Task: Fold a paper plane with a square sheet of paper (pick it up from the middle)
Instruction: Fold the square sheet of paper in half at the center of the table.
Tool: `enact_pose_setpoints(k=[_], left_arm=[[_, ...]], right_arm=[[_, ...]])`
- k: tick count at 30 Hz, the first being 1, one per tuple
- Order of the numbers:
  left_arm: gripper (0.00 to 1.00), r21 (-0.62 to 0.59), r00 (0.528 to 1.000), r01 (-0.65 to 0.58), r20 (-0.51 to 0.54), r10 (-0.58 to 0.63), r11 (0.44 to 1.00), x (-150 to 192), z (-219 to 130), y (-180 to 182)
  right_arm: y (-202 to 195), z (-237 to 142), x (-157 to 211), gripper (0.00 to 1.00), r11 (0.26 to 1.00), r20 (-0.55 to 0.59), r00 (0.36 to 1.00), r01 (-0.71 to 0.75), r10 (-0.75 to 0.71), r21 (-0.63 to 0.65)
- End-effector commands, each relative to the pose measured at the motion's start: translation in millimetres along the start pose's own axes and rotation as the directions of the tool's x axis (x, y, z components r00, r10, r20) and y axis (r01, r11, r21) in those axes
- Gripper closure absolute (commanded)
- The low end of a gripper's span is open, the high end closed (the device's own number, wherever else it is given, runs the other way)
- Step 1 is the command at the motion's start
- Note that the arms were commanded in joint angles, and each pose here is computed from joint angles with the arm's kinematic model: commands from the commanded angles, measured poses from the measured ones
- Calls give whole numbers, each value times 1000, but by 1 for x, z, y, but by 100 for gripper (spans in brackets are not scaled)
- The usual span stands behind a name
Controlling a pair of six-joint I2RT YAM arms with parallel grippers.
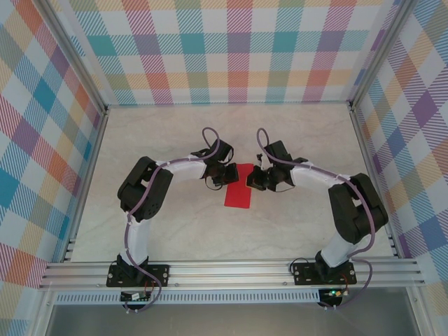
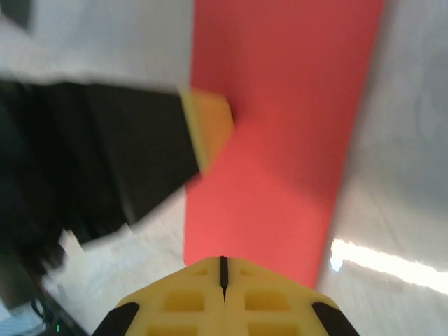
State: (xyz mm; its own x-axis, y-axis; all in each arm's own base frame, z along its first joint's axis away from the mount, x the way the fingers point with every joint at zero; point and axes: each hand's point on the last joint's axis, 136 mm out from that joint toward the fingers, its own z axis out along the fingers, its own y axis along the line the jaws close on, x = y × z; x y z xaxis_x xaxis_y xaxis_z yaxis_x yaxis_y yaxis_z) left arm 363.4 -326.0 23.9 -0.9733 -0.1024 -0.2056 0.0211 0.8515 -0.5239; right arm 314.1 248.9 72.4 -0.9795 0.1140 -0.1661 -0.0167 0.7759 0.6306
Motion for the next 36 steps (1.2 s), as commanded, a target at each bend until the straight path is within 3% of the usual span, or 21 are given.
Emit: enact_pose_setpoints(k=[1,11,16,22,29,36], left_arm=[[90,-12,1000,-19,-12,19,1000,1,-5,-3],[86,51,1000,-19,-6,19,999,1,-13,-17],[80,106,1000,-12,10,11,994,2,-27,-27],[73,180,999,23,24,-28,983,16,-44,-36],[71,224,1000,-2,15,-2,975,50,-50,-56],[74,204,997,-40,-60,53,978,92,-34,-58]], right_arm=[[-14,19,-21,98,998,26,1000,-11,10,61],[-36,50,-55,98,985,12,998,-68,67,159],[-52,44,-50,99,964,38,991,-130,124,232],[-82,21,-27,98,885,131,948,-319,291,341],[-85,5,-22,98,858,217,912,-403,347,320],[-78,7,-27,97,865,209,907,-414,366,282]])
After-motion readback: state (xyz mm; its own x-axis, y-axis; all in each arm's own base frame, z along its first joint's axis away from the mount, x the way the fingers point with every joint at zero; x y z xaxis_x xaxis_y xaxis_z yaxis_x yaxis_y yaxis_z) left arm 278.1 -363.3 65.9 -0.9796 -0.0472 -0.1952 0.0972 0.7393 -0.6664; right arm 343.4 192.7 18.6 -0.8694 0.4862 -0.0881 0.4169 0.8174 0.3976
